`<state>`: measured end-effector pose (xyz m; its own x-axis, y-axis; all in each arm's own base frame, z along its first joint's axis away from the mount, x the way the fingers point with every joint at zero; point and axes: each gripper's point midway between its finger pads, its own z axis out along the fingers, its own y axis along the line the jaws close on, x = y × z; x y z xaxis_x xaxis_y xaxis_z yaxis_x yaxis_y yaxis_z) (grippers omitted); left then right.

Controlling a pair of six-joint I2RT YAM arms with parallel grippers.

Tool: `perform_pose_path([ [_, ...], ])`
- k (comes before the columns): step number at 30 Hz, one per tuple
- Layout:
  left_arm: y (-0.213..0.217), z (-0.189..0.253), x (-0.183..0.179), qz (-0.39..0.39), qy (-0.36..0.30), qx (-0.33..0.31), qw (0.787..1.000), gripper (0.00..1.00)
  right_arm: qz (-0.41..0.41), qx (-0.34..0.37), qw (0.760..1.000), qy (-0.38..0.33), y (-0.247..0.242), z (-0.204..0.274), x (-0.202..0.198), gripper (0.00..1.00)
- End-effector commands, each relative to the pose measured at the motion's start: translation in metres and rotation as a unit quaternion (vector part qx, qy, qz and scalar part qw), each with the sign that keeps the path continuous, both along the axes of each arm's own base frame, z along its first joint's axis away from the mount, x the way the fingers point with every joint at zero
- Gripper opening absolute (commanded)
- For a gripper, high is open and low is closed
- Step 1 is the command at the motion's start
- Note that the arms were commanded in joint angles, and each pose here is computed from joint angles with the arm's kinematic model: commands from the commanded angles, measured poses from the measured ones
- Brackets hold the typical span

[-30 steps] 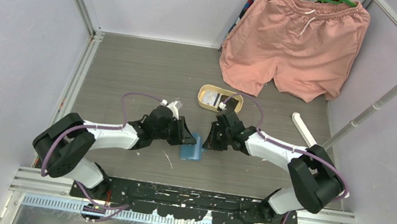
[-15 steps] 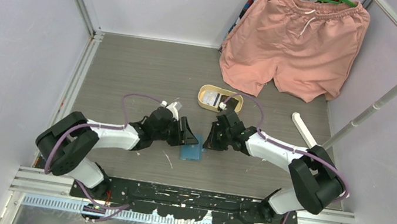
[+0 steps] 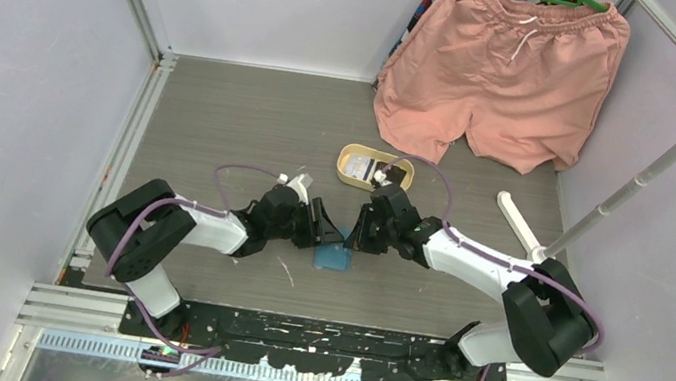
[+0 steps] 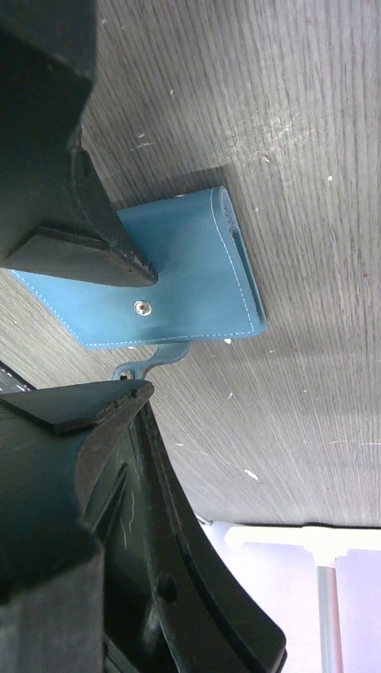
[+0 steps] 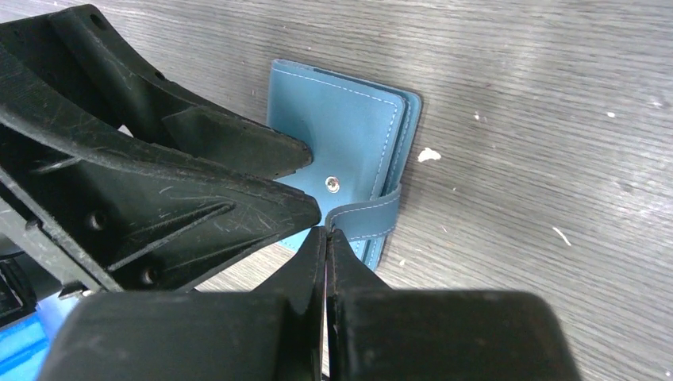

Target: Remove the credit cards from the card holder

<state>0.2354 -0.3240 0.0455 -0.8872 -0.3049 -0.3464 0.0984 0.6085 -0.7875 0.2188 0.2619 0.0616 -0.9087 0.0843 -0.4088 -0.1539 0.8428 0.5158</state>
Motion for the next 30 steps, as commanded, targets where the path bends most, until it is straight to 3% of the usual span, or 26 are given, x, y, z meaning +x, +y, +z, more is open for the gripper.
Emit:
perform_pose_path([
  [1,0.022,-0.022,-0.001,0.035,0.004,0.05,0.998,0.49,0.014,0.03,0.999,-0.015,0.019,0.006,0.007,0.01],
  [14,0.027,-0.022,-0.002,0.059,0.012,0.033,0.998,0.48,0.008,0.067,0.997,-0.029,0.045,0.011,0.028,0.01],
  [22,0.028,-0.023,0.0,0.073,0.02,0.03,0.997,0.47,0.001,0.054,0.998,-0.02,0.042,-0.006,0.027,0.01],
  [30,0.042,-0.008,0.007,0.09,0.005,0.03,0.995,0.59,-0.001,0.038,0.999,-0.008,0.037,-0.026,0.023,0.01],
])
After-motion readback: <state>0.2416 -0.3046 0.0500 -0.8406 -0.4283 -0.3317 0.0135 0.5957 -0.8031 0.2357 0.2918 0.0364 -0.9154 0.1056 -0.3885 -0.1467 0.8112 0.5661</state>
